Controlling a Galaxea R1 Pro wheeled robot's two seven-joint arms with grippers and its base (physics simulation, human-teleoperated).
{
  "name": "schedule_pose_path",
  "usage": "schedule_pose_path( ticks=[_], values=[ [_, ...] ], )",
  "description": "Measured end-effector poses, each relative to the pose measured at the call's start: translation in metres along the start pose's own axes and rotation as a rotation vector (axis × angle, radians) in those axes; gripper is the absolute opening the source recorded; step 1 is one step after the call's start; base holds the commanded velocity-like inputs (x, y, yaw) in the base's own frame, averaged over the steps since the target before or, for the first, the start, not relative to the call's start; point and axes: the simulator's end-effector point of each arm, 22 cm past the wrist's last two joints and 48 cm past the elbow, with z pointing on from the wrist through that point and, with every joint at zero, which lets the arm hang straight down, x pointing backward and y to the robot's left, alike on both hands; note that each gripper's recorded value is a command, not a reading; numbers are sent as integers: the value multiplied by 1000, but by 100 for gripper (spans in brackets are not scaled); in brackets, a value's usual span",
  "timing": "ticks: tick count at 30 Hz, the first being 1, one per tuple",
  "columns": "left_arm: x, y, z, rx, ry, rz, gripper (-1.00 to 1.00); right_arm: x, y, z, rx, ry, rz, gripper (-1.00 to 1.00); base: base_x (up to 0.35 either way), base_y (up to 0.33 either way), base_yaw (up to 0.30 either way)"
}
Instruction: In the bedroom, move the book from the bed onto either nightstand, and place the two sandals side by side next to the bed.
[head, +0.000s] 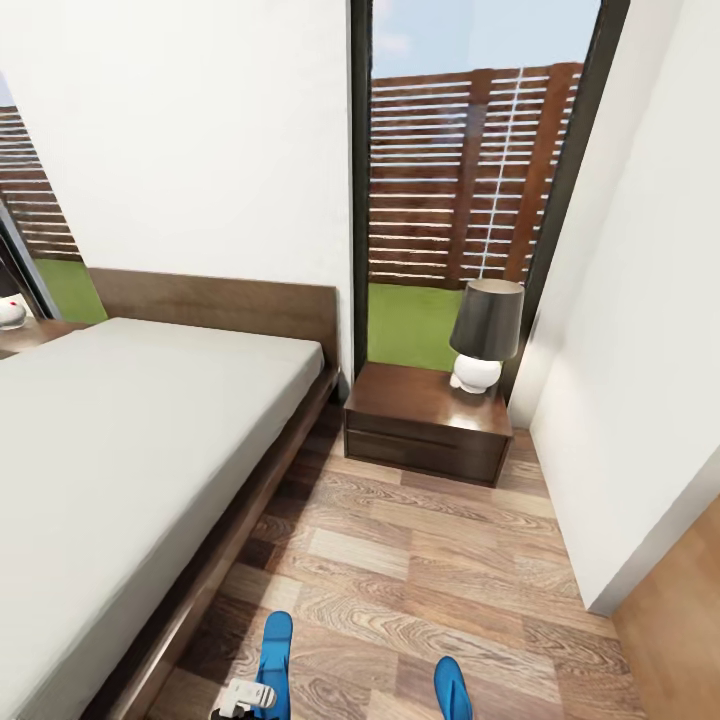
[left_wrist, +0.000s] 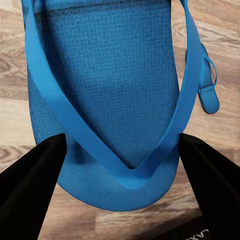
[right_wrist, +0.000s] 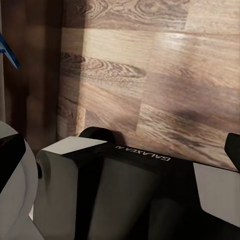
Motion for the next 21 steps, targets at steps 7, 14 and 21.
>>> schedule_pose_path(
  ticks=[7, 14, 21],
  values=[
    [0, 0, 0, 0, 0, 1, -100, 0, -1, -1, 2, -1, 0, 100, 0, 0, 0],
    [-1, -2, 0, 7, -2, 5, -100, 0, -1, -1, 2, -1, 0, 100, 0, 0, 0],
    [-45, -23, 6, 58, -95, 34, -100, -1, -1, -1, 2, -1, 0, 100, 0, 0, 0]
  ],
)
